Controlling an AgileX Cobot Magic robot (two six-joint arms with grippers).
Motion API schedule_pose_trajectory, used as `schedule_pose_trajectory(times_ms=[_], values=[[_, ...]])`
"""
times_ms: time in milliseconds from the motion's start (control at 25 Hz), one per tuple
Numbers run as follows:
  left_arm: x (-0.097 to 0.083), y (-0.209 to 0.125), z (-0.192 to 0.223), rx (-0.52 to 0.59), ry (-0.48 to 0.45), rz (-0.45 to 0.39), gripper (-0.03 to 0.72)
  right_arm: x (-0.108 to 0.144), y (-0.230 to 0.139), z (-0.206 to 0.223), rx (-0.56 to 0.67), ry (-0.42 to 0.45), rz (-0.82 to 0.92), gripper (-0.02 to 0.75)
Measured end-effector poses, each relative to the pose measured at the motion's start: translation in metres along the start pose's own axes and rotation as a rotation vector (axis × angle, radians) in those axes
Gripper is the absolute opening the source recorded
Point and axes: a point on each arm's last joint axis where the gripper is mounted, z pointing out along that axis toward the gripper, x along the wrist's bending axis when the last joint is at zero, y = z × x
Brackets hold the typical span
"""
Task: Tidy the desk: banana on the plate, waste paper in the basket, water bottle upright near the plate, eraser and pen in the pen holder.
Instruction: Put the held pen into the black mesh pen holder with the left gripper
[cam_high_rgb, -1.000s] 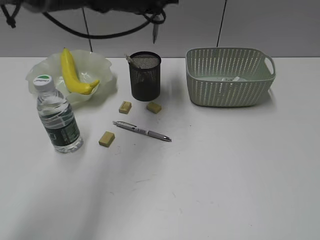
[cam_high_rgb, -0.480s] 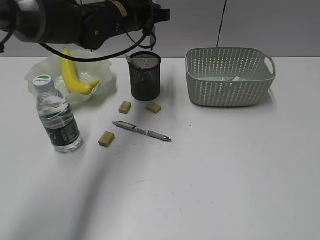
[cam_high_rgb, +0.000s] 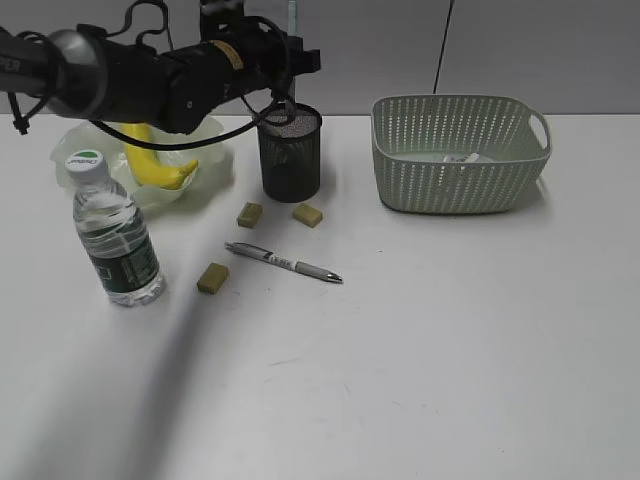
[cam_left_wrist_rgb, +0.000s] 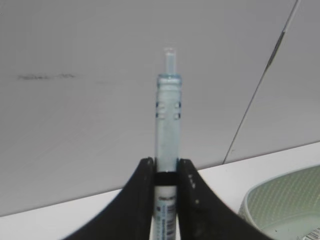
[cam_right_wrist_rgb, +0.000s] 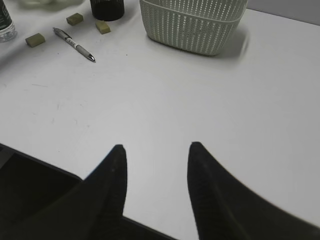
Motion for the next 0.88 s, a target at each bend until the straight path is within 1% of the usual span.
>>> schedule_pose_trajectory(times_ms=[200,280,320,400,520,600,640,760,800,880], values=[[0.004,-0.017,0.005,0.033,0.007,-0.002,0.090,0.000,0.000,0.000,-0.001,0.000,0.000,0.331],[0.005,-0.023,0.007,0.049,0.011,-0.002,0.102,0.000,0.000,0.000,-0.001,0.000,0.000,0.331],[0.006,-0.025,0.007,0.056,0.012,-0.001,0.122,0.000,0.000,0.000,-0.001,0.000,0.000,0.331],[0.006,-0.026,0.007,0.064,0.014,0.000,0.200,0.000,0.000,0.000,-0.001,0.000,0.000,0.331],[0.006,-0.026,0.007,0.063,0.014,0.000,0.380,0.000,0.000,0.000,-0.001,0.000,0.000,0.331],[0.006,-0.026,0.007,0.064,0.014,0.000,0.451,0.000,0.000,0.000,-0.001,0.000,0.000,0.331],[0.005,-0.025,0.007,0.063,0.013,0.001,0.470,0.000,0.000,0.000,-0.001,0.000,0.000,0.331],[0.002,-0.014,0.003,0.060,0.013,0.003,0.491,0.000,0.000,0.000,-0.001,0.000,0.000,0.331],[-0.001,-0.008,0.000,0.058,0.012,0.004,0.493,0.000,0.000,0.000,-0.001,0.000,0.000,0.331],[-0.007,0.015,-0.009,0.043,0.011,0.007,0.495,0.000,0.000,0.000,-0.001,0.000,0.000,0.331]])
